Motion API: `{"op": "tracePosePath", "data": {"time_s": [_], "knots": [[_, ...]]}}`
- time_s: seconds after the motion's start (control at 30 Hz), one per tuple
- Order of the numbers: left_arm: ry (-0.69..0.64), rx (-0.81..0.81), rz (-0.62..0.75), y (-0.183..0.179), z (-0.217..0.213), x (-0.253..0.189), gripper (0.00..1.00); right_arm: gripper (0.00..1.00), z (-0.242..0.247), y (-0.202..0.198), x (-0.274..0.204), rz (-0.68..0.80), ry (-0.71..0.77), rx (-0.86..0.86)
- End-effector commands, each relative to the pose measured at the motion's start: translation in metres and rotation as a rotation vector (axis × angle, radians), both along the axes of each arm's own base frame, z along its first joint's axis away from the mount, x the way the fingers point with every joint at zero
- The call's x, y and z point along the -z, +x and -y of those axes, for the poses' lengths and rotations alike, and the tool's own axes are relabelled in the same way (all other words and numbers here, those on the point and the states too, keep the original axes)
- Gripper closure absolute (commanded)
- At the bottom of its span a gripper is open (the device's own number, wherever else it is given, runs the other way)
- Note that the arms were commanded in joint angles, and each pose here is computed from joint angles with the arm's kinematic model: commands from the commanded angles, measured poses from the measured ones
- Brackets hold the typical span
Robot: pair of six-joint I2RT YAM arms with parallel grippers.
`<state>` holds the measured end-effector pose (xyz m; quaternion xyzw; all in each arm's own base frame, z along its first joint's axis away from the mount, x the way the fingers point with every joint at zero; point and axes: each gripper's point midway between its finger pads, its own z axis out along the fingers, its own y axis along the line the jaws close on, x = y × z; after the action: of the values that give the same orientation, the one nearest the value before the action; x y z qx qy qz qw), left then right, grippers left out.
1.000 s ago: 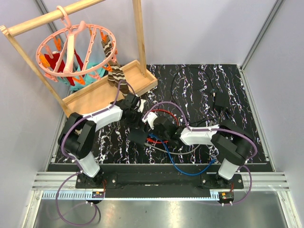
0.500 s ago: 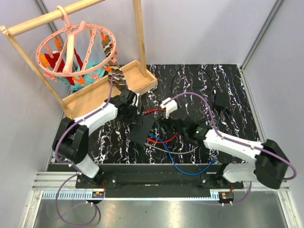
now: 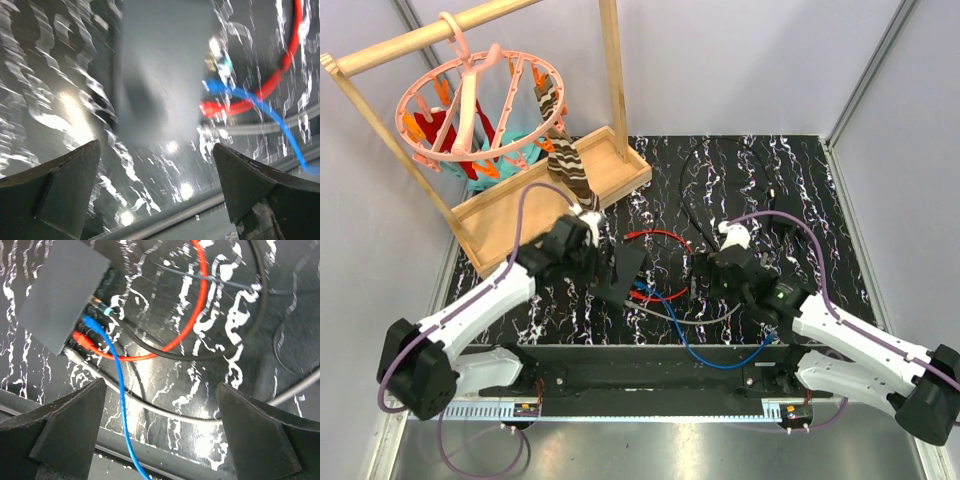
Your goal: Insert the plug into the switch port
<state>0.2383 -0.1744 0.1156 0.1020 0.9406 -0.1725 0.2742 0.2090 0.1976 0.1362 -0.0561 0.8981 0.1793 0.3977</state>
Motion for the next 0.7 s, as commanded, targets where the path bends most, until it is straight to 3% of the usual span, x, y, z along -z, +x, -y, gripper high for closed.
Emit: {"op": "tracePosePath", "data": {"time_s": [0.0, 0.13, 0.23, 0.47, 0.67], "knots": [[-0.035, 0.087, -0.028, -0.049, 0.024, 0.01, 0.01, 0.0, 0.014, -0.001, 0.002, -0.057, 0.046, 0.102], [-0.014, 0.171, -0.073, -0.09, 0.042, 0.031, 0.01, 0.0, 0.021, 0.007, -0.004, -0.037, 0.044, 0.142], [0.01, 0.194, -0.088, -0.101, 0.049, 0.05, 0.01, 0.0, 0.024, 0.013, -0.008, -0.014, 0.029, 0.159], [0.011, 0.219, 0.001, -0.077, 0.085, 0.066, 0.03, 0.0, 0.034, 0.022, -0.016, 0.031, 0.007, 0.193], [0.059, 0.249, -0.021, -0.066, 0.103, 0.09, 0.06, 0.0, 0.043, 0.027, -0.026, 0.065, 0.018, 0.23]]}}
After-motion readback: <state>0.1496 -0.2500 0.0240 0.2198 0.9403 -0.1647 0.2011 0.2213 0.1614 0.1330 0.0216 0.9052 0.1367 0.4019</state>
